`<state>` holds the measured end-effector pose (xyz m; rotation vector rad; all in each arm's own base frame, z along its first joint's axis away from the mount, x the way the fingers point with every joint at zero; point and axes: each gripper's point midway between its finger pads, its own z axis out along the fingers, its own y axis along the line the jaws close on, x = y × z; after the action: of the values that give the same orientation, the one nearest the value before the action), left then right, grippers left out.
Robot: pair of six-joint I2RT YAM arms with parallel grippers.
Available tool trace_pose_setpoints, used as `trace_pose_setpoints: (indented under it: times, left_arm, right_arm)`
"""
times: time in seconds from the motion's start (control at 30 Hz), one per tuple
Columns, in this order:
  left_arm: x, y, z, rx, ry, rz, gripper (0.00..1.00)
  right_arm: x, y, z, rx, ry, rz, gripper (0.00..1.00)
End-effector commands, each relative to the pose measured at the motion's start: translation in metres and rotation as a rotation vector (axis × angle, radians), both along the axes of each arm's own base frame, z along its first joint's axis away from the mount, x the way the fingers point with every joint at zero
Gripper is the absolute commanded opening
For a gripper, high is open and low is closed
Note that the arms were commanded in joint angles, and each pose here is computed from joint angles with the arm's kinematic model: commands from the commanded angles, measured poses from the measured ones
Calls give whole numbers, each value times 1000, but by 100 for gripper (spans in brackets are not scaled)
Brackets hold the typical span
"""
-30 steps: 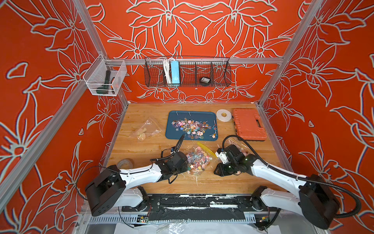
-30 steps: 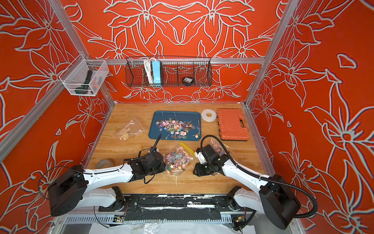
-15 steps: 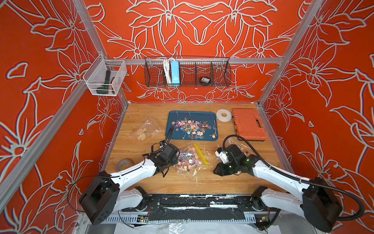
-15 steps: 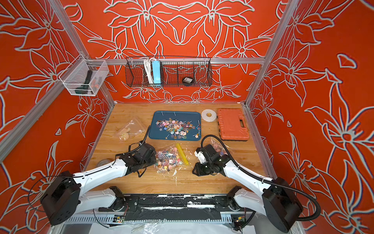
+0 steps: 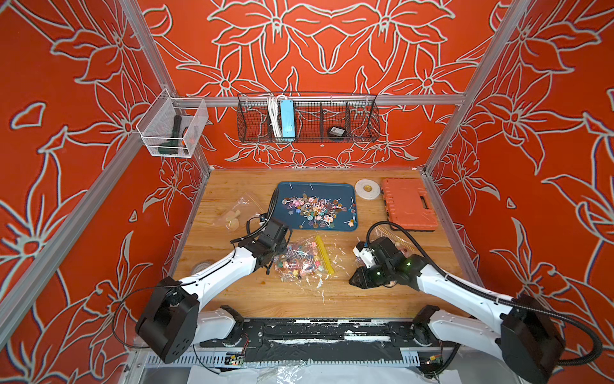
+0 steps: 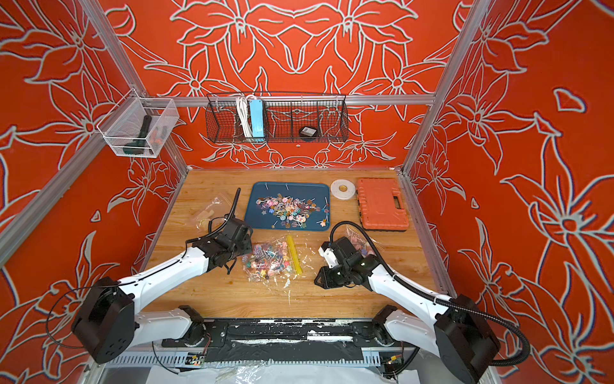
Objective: Pour candies out of the ziploc bag
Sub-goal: Adjust the ziploc bag at the center of the board.
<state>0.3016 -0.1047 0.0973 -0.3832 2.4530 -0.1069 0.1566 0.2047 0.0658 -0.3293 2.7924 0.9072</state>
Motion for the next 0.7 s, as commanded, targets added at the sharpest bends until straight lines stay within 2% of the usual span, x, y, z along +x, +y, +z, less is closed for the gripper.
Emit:
trace_pose_setpoints:
  times: [0.0, 0.2, 0.33, 0.47, 0.67]
  left_arm:
    - [0, -5, 14, 6, 9, -44, 42]
    - [-23, -70, 42, -17, 47, -220, 41]
    - [-42, -123, 32, -40, 92, -324, 37]
    - [-46, -144, 18, -78, 88, -336, 33]
    - [-44, -163, 22, -178, -3, -376, 33]
  right_arm:
    - [0, -8, -1, -39, -9, -31, 31]
    - [22, -19, 6, -91, -53, -94, 30]
    - [41, -22, 10, -51, -53, -162, 30]
    - [52, -13, 19, 0, -60, -150, 30]
    - [57, 13, 32, 133, -76, -70, 35]
